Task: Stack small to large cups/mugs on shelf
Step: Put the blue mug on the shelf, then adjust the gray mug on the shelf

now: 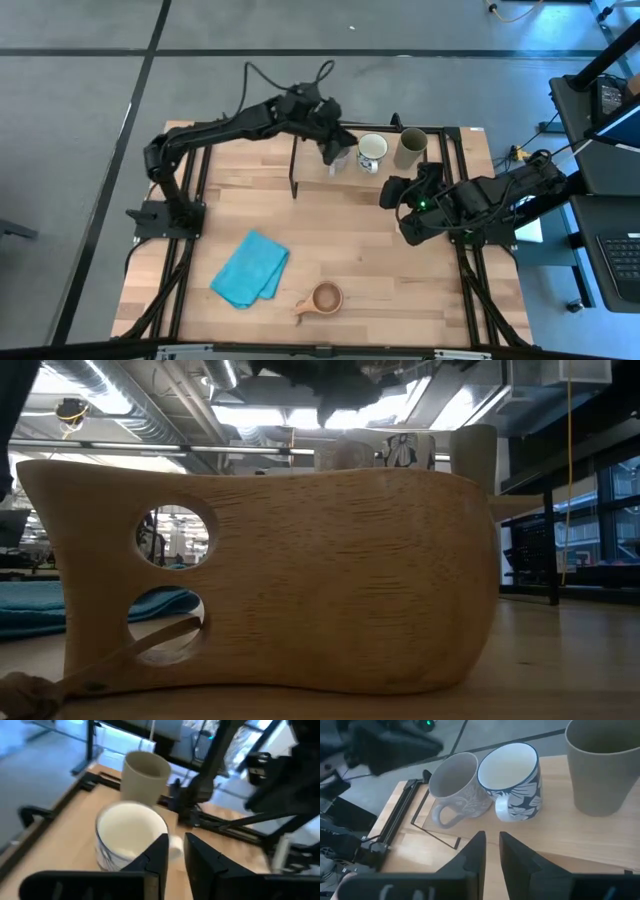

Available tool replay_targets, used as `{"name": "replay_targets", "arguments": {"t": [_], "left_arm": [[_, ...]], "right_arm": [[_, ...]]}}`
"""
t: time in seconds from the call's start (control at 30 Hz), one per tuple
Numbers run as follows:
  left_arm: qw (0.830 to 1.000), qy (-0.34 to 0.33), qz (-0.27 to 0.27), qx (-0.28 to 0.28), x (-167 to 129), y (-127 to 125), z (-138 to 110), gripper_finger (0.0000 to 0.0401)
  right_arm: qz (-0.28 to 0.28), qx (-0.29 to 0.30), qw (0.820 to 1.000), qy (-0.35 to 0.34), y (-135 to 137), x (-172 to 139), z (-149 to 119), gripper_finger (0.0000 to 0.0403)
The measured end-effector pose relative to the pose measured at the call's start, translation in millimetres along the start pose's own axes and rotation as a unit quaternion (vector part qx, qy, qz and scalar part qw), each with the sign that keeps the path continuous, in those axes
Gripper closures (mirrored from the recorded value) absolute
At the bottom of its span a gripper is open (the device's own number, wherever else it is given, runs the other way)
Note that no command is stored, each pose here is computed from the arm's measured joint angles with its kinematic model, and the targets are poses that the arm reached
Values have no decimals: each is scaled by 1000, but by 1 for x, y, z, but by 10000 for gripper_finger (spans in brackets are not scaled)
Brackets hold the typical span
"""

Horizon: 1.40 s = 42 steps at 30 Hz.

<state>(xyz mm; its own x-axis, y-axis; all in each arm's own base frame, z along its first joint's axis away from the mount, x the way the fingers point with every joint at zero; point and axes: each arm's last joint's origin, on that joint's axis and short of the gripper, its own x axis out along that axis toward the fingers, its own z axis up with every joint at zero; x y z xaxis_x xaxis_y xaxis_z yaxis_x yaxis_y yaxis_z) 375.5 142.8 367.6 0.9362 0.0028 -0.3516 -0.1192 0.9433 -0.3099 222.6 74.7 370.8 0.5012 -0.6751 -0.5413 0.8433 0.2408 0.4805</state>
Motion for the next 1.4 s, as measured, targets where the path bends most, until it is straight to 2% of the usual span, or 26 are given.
{"name": "replay_targets", "arguments": {"t": [0.13, 0.23, 0.33, 0.7, 0.93, 1.2, 1.4], "left_arm": [[994, 63, 73, 41, 7, 9, 8, 346], [989, 110, 90, 47, 15, 23, 0, 346], [987, 128, 83, 46, 19, 30, -5, 346], [990, 109, 65, 68, 23, 30, -2, 346], [990, 117, 50, 62, 40, 36, -11, 346], [991, 98, 62, 71, 41, 38, -8, 346], [991, 104, 52, 64, 40, 40, -9, 346]], "right_arm": [[-1, -3, 1000, 0, -1, 0, 0, 347], [-5, -8, 1000, -1, -1, 0, 0, 347], [-13, -18, 1000, -3, -4, 0, 1, 347], [-33, -30, 999, -1, -9, 0, 2, 347], [-36, -31, 999, 0, -10, 0, 3, 347], [-40, -30, 999, 6, -10, 1, 3, 347], [-47, -37, 998, 4, -11, 1, 4, 347]]}}
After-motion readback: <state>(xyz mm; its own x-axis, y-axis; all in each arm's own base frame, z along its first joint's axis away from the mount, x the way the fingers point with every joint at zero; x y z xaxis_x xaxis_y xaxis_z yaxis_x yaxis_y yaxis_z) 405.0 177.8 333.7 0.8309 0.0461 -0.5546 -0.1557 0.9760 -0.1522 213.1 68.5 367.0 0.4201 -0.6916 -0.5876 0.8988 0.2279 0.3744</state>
